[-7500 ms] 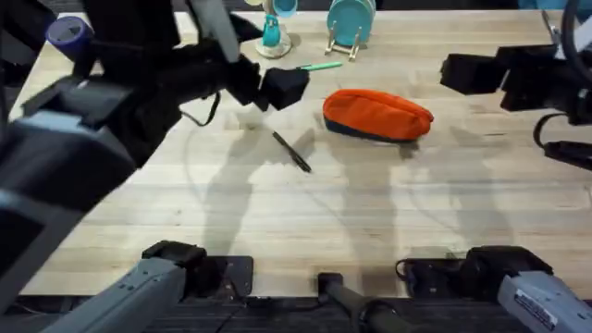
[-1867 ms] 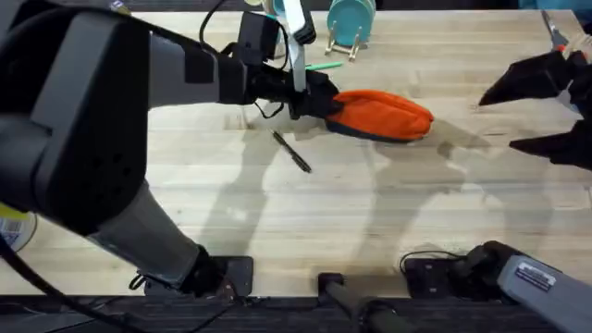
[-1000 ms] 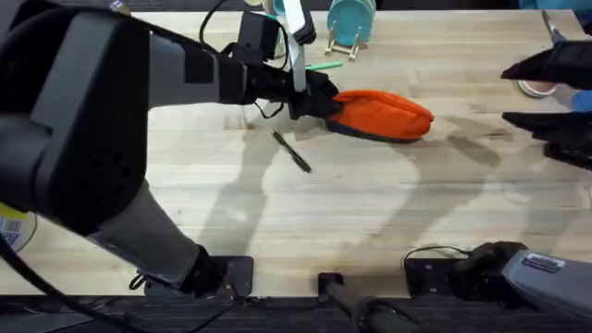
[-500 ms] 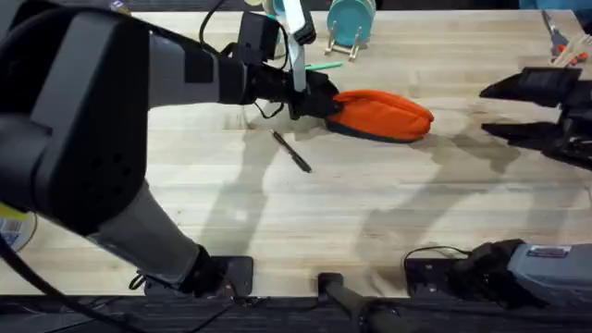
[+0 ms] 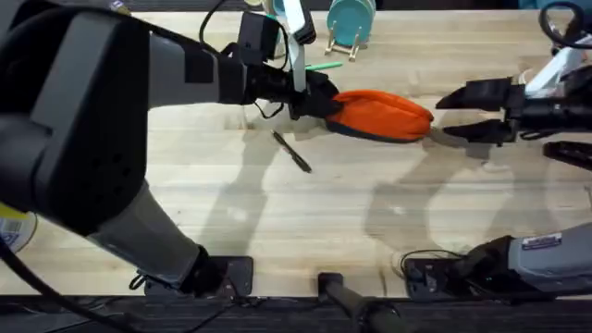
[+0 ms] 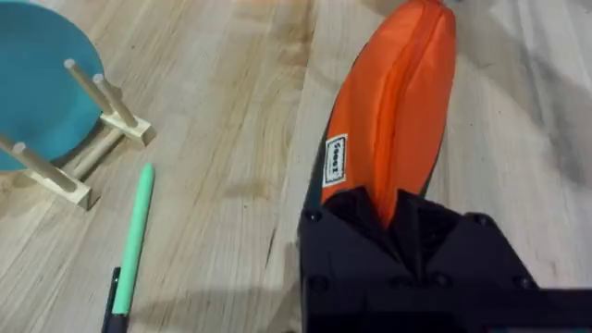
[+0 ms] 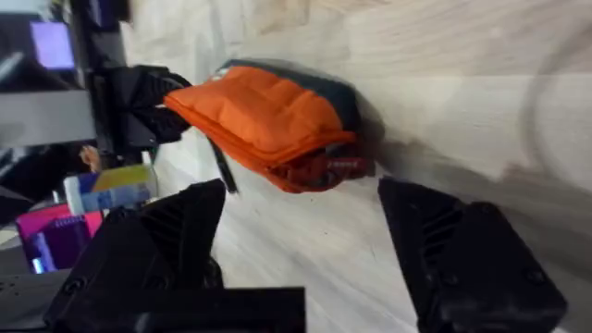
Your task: Unzip the bag, pick up the pens from the table one at a time and place them inside, then zip the bag closed.
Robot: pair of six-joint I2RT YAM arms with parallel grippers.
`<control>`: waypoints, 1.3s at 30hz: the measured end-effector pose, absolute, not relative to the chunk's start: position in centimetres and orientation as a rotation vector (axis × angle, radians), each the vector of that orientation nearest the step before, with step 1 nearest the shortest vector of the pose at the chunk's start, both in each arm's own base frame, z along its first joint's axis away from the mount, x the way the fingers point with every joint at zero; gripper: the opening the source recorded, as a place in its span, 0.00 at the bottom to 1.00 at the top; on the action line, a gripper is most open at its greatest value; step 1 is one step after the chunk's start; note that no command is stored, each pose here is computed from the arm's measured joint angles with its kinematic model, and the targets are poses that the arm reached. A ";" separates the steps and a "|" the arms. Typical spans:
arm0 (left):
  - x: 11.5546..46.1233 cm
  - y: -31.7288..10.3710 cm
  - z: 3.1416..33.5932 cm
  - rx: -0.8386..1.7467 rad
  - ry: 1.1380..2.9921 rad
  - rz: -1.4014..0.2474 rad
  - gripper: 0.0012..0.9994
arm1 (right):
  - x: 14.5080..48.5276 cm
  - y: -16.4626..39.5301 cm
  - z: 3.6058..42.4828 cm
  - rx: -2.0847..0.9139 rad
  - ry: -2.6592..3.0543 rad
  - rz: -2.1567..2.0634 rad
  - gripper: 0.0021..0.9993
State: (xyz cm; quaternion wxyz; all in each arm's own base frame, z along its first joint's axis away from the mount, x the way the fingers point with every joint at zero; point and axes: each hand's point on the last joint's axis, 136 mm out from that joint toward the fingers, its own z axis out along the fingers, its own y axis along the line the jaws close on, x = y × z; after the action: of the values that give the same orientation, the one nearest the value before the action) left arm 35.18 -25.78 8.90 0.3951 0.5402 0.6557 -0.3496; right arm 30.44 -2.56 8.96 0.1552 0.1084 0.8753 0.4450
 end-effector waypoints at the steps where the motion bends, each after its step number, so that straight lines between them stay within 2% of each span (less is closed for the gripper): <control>1: 35.2 -25.8 8.9 1.370 1.662 -0.886 0.04 | 30.4 -2.3 8.8 0.307 2.520 1.271 1.00; 16: 35.2 -25.8 8.9 1.370 1.663 -0.885 0.04 | 31.9 -0.1 8.0 0.270 2.589 1.227 1.00; 39: 35.2 -25.8 8.9 1.369 1.664 -0.884 0.04 | 32.1 0.9 7.3 0.366 2.625 1.241 1.00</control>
State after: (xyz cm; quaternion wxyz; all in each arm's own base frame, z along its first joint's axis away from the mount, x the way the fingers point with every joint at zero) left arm 35.20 -25.76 8.88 0.3951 0.5401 0.6563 -0.3486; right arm 32.12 0.88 7.34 0.1073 0.1242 0.8917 0.4217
